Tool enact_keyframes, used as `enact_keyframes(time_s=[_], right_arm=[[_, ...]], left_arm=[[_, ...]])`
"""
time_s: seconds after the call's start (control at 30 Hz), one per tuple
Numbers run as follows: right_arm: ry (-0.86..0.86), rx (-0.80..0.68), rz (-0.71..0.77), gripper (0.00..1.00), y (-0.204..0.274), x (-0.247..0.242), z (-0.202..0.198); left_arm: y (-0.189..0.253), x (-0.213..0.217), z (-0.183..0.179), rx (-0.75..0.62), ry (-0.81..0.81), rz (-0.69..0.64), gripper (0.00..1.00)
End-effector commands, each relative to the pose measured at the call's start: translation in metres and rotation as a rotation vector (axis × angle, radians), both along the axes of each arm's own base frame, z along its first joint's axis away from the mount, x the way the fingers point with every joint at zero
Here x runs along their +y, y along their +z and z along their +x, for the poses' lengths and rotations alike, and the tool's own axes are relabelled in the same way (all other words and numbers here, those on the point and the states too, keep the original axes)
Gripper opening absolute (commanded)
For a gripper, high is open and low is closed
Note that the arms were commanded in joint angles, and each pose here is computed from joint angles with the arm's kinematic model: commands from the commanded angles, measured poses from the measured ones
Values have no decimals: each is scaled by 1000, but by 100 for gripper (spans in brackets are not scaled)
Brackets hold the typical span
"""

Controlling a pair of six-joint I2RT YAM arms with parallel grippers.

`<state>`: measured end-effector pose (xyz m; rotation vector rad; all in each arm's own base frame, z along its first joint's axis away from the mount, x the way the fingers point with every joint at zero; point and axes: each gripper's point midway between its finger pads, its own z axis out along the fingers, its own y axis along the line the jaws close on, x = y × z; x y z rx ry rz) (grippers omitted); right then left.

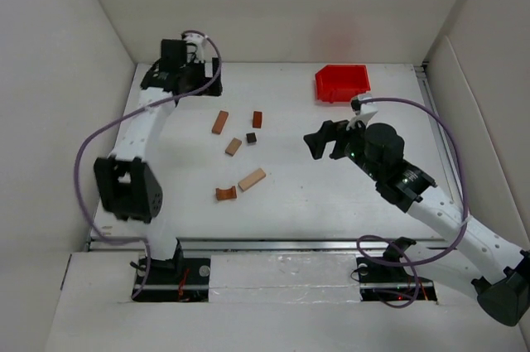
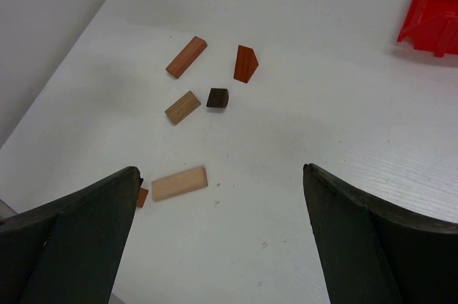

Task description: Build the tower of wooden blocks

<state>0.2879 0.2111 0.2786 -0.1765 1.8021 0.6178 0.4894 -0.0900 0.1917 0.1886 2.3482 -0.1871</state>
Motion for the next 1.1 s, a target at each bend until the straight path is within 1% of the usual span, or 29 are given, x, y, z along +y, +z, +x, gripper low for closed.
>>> enact_keyframes(time_s=[0.0,0.03,0.07,0.1,0.13,0.17,0.2,0.23,0.27,0.3,0.33,0.37,0.47,0.5,0.57,0.67,0.7,0.83,0.9,0.93,1.0,1.03,1.07], right_arm=[[-20,-77,40,100,20,-7,0],[-18,-82,44,100,21,-7,-1],[-13,-82,43,100,21,-7,-1],[-14,-81,45,100,23,-6,-1],[-15,-80,44,100,24,-7,-1],[-18,-80,41,100,24,-8,-1],[-21,-78,41,100,25,-9,-1],[-20,-80,44,100,25,-9,-2],[-20,-84,47,100,26,-9,-2],[-20,-90,51,100,28,-9,-2],[-21,-90,52,100,28,-9,-2],[-28,-91,52,100,29,-10,-1],[-35,-98,52,100,32,-12,-2],[-38,-96,50,100,31,-14,-3],[-38,-102,55,100,33,-15,-5],[-47,-117,65,100,36,-19,-8],[-52,-122,66,100,38,-21,-8],[-62,-147,77,100,45,-27,-13],[-54,-155,84,100,48,-28,-16],[-54,-158,86,100,48,-28,-17],[-53,-157,87,100,48,-28,-17],[-52,-158,89,100,48,-28,-18],[-47,-158,91,100,49,-27,-18]], left_arm=[[113,-12,-53,-258,-48,-257,99],[107,2,-78,-273,-41,-300,99],[113,2,-81,-313,-14,-337,99],[111,2,-89,-312,-14,-336,99],[101,-21,-107,-284,-75,-316,99],[87,-30,-118,-229,-86,-280,99],[72,-34,-122,-206,-56,-199,99],[48,-48,-131,-154,-91,-134,99],[29,-82,-153,-103,-176,-79,99],[16,-81,-155,-90,-139,10,99],[-4,-91,-162,-39,-167,41,99],[-13,-102,-170,-14,-204,56,99],[-39,-109,-177,51,-270,61,98],[-55,-111,-186,102,-314,63,97],[-70,-110,-192,137,-340,83,96],[-95,-126,-210,176,-402,147,97],[-101,-128,-211,174,-431,198,97],[-133,-130,-212,262,-445,232,97],[-140,-129,-214,280,-449,244,95],[-148,-126,-217,299,-451,254,94],[-153,-127,-215,295,-452,257,91],[-156,-128,-213,301,-460,262,87],[-159,-129,-213,303,-461,264,87]])
